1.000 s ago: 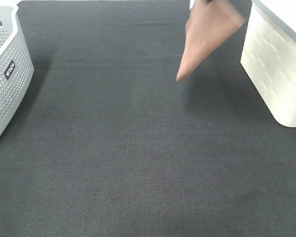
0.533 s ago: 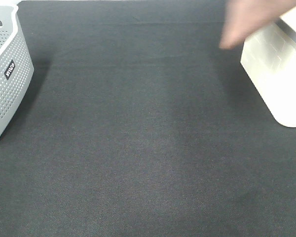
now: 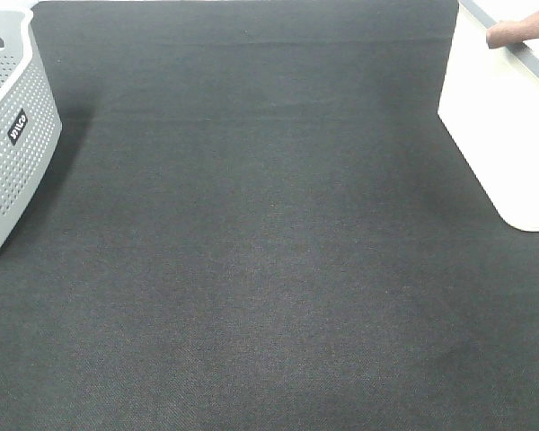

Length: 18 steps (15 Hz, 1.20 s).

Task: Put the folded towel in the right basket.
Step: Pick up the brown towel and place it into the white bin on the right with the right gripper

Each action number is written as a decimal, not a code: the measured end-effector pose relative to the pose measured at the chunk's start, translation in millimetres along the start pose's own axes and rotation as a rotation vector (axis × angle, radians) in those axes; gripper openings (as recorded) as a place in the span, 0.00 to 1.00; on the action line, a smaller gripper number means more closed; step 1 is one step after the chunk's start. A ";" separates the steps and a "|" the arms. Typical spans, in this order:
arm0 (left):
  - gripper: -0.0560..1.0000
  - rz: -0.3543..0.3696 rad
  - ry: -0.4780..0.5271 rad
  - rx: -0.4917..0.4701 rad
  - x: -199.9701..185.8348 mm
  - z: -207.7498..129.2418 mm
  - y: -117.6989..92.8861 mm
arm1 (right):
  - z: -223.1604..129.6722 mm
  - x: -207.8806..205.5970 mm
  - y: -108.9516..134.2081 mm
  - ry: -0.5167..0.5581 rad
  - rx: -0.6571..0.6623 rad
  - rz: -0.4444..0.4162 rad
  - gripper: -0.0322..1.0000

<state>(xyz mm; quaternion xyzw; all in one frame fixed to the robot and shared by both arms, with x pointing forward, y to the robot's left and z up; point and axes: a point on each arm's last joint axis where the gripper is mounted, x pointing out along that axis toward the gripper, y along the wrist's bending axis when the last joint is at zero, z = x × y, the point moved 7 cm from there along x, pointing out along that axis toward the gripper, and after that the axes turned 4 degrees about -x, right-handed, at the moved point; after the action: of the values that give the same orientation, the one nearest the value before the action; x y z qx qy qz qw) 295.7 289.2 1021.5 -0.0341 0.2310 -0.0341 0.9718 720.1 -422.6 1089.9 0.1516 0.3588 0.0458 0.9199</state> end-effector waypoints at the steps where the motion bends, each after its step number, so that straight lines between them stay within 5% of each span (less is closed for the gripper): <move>1: 0.88 0.000 0.000 0.000 0.0 0.0 0.0 | -4.4 7.8 -6.0 0.020 0.000 -0.012 0.04; 5: 0.88 0.000 0.000 0.000 0.0 0.0 0.0 | -17.5 31.7 -25.6 0.071 -0.002 -0.054 0.14; 9: 0.88 0.000 0.000 0.000 0.0 0.0 0.0 | -18.4 33.5 -31.7 0.074 -0.019 -0.085 0.55; 14: 0.88 0.000 0.000 0.000 0.0 0.0 0.0 | -16.3 27.4 -22.1 0.074 -0.034 -0.074 0.61; 18: 0.88 0.000 0.000 0.000 0.0 0.0 0.0 | -20.8 16.8 31.5 0.132 -0.124 -0.038 0.61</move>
<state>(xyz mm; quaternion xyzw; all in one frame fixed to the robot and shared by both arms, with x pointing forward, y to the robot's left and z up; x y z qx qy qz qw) 295.7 289.2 1021.5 -0.0341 0.2310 -0.0341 0.9718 719.2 -384.3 1074.4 0.0841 0.4177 0.0603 0.9027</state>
